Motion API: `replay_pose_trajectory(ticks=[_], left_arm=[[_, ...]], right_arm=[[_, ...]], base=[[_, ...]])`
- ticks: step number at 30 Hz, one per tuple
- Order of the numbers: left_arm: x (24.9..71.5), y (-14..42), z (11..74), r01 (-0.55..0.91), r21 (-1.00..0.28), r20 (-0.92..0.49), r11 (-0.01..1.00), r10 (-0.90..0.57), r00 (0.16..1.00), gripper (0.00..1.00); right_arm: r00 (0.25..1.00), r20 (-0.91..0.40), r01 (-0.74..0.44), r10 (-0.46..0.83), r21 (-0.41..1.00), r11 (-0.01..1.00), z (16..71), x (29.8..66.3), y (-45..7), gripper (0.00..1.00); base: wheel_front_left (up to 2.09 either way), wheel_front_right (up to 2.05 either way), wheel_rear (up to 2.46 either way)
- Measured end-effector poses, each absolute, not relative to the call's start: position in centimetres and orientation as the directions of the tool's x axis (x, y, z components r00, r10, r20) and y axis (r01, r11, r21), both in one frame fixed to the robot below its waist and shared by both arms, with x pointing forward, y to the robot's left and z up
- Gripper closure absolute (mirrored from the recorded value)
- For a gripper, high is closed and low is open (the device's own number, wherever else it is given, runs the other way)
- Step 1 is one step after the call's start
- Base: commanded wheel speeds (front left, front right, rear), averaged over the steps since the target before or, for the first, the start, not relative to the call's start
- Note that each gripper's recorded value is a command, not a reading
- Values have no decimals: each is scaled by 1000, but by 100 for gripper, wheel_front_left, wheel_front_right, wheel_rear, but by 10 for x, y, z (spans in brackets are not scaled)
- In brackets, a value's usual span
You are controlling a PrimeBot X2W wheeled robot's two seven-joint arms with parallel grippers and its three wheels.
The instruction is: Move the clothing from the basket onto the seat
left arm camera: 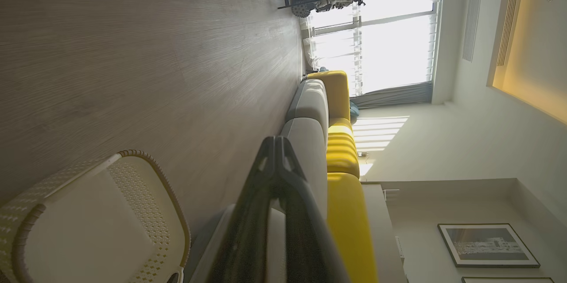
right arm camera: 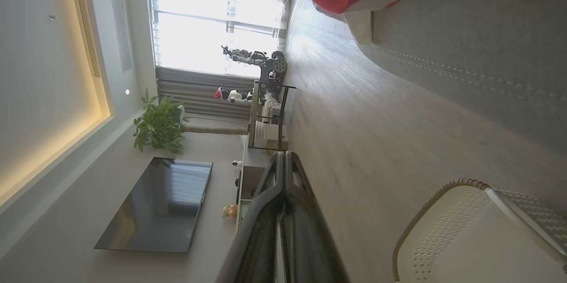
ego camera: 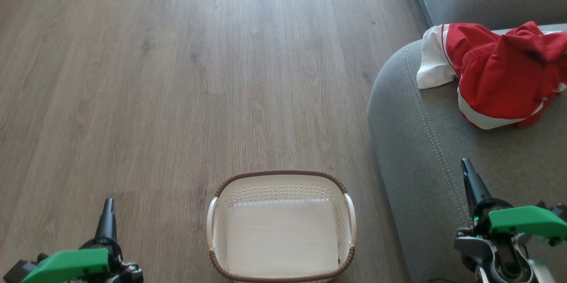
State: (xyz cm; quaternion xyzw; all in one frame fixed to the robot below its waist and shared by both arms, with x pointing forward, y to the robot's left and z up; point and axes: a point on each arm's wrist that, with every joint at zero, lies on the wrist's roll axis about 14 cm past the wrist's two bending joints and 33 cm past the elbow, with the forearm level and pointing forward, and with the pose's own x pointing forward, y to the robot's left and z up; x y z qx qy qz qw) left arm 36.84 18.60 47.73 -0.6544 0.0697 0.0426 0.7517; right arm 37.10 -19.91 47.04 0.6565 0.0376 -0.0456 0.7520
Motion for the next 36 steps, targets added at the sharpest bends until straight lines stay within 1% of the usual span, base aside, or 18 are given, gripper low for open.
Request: replay_pose_trajectory(ticks=[15, 36], left_arm=[[377, 188, 491, -100, -995, -100, -6, -25, 995, 100], [377, 189, 492, -97, -995, -97, -7, -23, 995, 100]], right_arm=[[996, -84, 84, -28, 996, -16, 480, 377, -205, 100], [996, -83, 82, -24, 996, -18, 480, 377, -205, 100]], base=[[0, 0, 0], [0, 0, 0]])
